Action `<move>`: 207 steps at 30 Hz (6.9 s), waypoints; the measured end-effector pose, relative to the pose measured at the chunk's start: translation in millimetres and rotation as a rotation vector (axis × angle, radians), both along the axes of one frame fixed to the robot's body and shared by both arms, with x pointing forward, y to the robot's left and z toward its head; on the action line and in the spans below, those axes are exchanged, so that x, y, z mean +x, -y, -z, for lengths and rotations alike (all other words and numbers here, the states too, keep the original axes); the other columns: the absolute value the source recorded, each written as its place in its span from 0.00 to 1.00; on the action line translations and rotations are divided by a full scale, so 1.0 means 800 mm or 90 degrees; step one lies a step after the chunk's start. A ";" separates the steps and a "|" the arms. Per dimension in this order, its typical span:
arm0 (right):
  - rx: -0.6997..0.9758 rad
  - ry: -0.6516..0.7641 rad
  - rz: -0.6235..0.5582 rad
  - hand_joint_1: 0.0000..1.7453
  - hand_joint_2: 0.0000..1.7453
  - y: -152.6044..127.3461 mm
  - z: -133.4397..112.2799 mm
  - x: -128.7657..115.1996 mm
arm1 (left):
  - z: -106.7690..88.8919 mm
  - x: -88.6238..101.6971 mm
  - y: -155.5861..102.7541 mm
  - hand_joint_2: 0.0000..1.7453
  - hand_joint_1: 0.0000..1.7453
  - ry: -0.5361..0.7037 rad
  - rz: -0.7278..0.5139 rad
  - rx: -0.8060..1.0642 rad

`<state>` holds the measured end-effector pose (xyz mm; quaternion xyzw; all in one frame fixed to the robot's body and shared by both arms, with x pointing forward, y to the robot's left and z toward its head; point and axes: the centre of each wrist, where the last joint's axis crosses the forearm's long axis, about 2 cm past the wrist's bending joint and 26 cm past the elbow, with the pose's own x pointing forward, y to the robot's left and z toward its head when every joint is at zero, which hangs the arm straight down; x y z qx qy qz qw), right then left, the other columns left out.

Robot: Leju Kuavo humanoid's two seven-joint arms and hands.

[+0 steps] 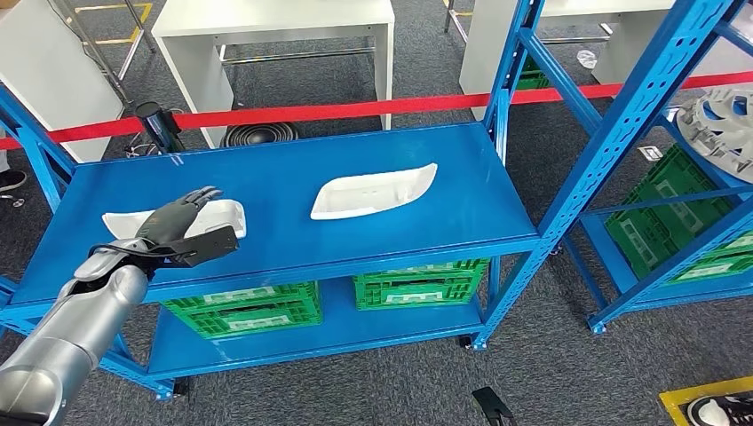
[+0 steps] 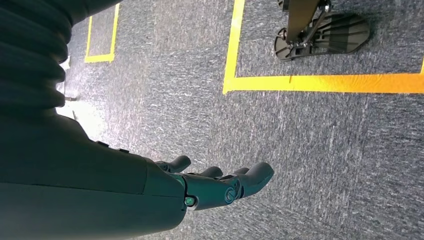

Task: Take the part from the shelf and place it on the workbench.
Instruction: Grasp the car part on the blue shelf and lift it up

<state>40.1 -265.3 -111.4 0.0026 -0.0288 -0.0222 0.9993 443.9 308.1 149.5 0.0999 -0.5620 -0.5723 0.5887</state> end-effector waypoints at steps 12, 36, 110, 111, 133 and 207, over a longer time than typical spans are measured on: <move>0.003 0.000 0.003 0.00 1.00 -0.003 0.000 0.000 | -0.007 0.003 -0.005 0.00 0.00 0.035 -0.029 -0.166; 0.007 0.000 0.016 0.00 1.00 -0.006 0.000 -0.001 | -0.013 0.005 -0.003 0.00 0.00 0.076 -0.064 -0.229; 0.016 0.001 0.049 0.00 1.00 -0.010 0.000 -0.002 | 0.042 -0.071 -0.096 1.00 0.00 -0.039 0.045 -0.444; 0.015 0.001 0.048 0.00 1.00 -0.010 0.000 -0.002 | 0.045 -0.072 -0.094 1.00 0.00 -0.036 0.042 -0.422; 0.012 -0.004 0.054 0.00 1.00 -0.009 0.000 -0.003 | 0.061 -0.068 -0.052 1.00 0.00 0.096 -0.003 -0.146; -0.016 0.009 0.044 0.00 1.00 0.005 0.001 -0.012 | -0.012 -0.215 -0.058 1.00 1.00 0.242 0.064 -0.993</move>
